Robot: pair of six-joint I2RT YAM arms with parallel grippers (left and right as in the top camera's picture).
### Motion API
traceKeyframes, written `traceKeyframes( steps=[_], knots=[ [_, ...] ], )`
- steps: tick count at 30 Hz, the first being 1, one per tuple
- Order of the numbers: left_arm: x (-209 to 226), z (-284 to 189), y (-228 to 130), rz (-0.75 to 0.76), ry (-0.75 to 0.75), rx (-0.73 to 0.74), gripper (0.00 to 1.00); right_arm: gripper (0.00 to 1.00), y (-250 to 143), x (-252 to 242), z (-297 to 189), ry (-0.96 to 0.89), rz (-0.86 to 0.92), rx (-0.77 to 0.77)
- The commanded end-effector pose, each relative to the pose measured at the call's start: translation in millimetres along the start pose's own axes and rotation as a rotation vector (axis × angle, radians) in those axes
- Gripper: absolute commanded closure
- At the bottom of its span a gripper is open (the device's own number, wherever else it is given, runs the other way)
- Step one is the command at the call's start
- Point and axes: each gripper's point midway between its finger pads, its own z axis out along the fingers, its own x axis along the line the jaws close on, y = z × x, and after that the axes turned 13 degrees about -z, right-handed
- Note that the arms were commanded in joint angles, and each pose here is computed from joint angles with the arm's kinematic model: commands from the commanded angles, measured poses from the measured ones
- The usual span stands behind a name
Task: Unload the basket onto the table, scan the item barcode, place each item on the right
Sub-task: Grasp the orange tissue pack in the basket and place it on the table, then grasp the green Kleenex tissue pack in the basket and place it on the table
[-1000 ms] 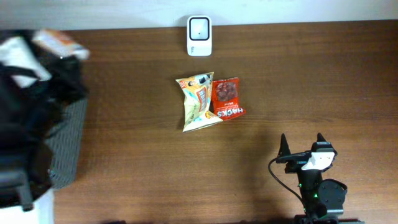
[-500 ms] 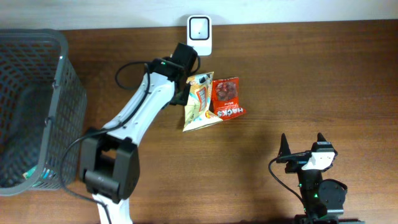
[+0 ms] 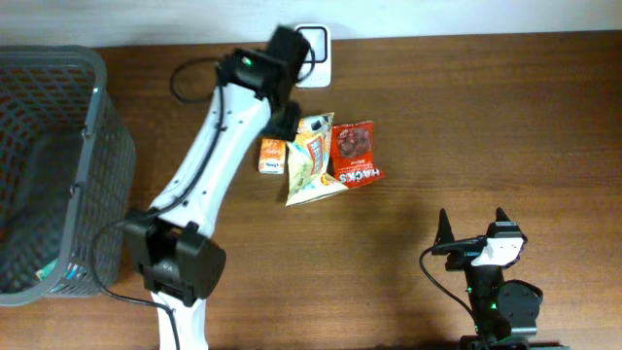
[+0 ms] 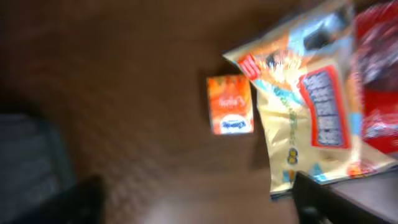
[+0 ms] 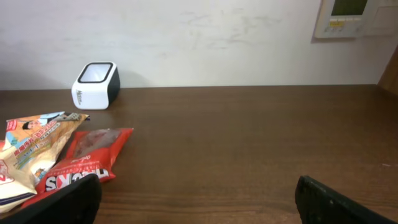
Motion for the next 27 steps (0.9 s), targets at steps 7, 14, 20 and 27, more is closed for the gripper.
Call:
traceKeyframes(
  steps=[7, 14, 20, 27],
  knots=[
    [166.1, -175.8, 23.6, -0.518, -0.069, -0.371, 0.01, 0.02, -3.1, 1.4, 0.4, 0.003, 0.003, 0.005],
    [326.4, -220.5, -58.5, -0.985, 0.171, -0.459, 0.01, 0.02, -3.1, 1.4, 0.4, 0.003, 0.003, 0.005],
    [394.9, -113.9, -129.2, -1.45, 0.458, -0.172, 0.01, 0.02, -3.1, 1.5, 0.4, 0.003, 0.003, 0.005],
    [392.2, 25.8, -190.9, -1.49, 0.488, 0.083, 0.01, 0.01, -3.0, 1.4, 0.4, 0.002, 0.003, 0.005]
  ],
)
